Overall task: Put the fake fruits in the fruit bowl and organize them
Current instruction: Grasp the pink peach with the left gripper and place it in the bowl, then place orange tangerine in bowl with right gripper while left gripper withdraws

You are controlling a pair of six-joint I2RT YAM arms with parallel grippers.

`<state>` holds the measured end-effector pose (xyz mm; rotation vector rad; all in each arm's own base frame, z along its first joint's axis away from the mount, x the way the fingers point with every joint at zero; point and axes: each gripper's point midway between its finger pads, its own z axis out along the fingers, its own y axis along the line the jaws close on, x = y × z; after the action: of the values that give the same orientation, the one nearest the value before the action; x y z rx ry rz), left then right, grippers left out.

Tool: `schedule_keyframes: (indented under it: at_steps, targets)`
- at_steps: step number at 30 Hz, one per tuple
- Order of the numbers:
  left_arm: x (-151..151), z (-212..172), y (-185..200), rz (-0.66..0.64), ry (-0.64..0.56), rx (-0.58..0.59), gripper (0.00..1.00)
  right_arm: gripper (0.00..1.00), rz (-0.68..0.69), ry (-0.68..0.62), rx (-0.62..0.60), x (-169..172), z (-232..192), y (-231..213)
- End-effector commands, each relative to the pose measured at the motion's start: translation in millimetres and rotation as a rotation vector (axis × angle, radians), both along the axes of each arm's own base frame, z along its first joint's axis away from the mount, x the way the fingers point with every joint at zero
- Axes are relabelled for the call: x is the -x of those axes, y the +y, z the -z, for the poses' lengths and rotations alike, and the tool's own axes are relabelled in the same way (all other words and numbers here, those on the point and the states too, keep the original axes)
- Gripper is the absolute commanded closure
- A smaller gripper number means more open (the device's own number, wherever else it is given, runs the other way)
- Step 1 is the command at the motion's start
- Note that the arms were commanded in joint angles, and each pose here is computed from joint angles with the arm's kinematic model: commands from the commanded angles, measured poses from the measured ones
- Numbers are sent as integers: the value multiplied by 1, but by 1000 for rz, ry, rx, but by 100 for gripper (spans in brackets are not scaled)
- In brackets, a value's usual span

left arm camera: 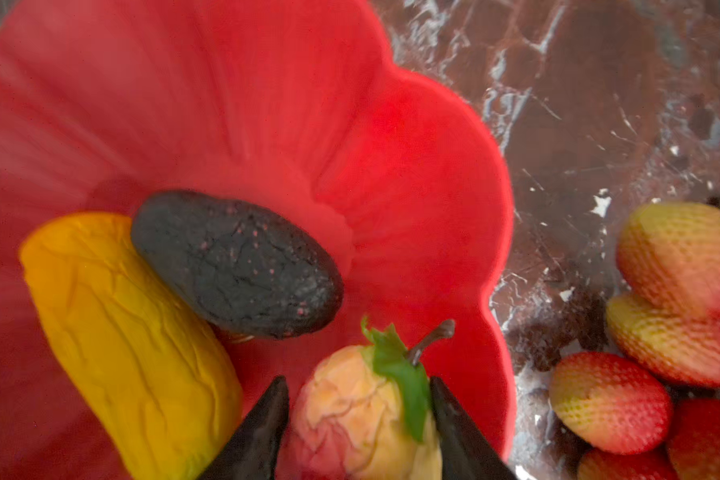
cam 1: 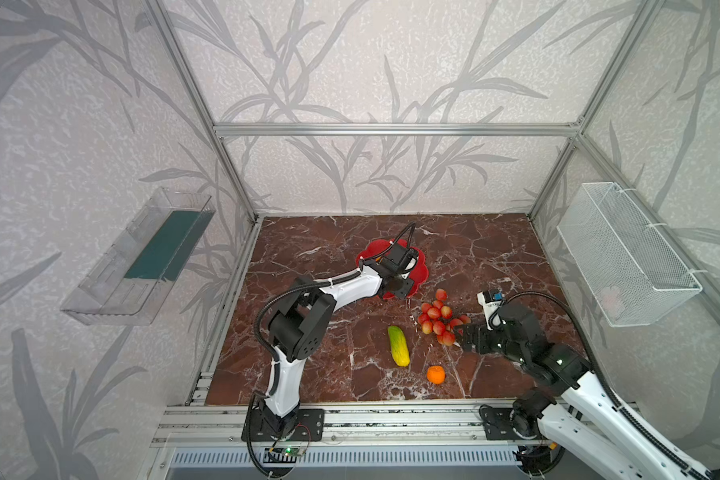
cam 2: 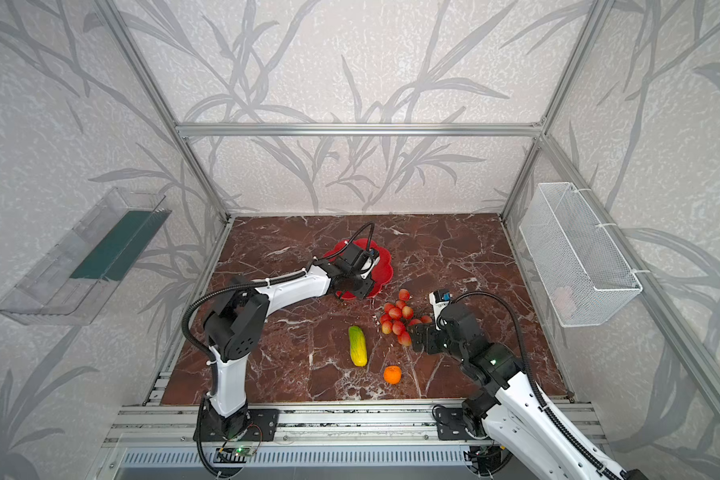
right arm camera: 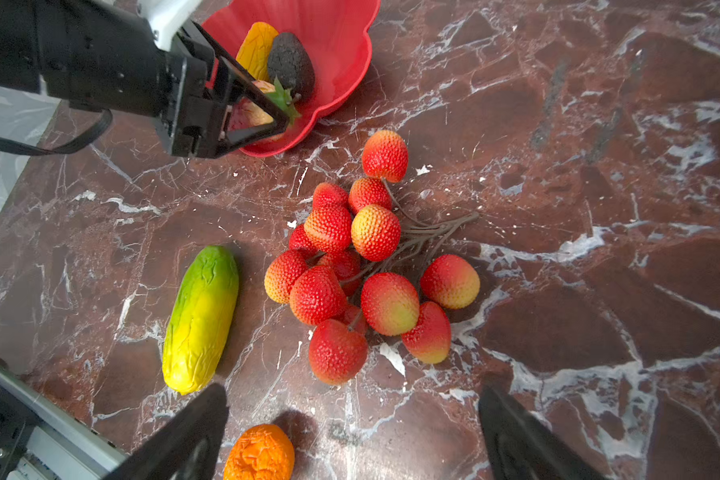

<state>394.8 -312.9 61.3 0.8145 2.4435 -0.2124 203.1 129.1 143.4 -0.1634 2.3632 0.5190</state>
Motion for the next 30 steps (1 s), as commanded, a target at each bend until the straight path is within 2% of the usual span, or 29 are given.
schedule_keyframes:
  at_steps: [1,6,11,14,17,21,30]
  targets:
    - [-6,-16,3,-9,-19,-10,35,8,-14,53,-19,8,6,4]
    - [-15,-67,4,-58,-113,75,25,12,-41,113,-2,21,20,9]
    - [-21,-152,13,-131,-317,231,15,14,-76,133,27,35,34,22]
    - [-11,-198,30,-187,-418,321,14,15,-104,148,56,42,44,32]
    - [9,-223,58,-260,-496,394,12,15,-130,151,92,46,54,45]
    - [41,-224,105,-378,-543,448,10,17,-156,194,102,53,69,63]
    - [100,-181,175,-579,-472,552,7,23,-200,272,153,68,99,89]
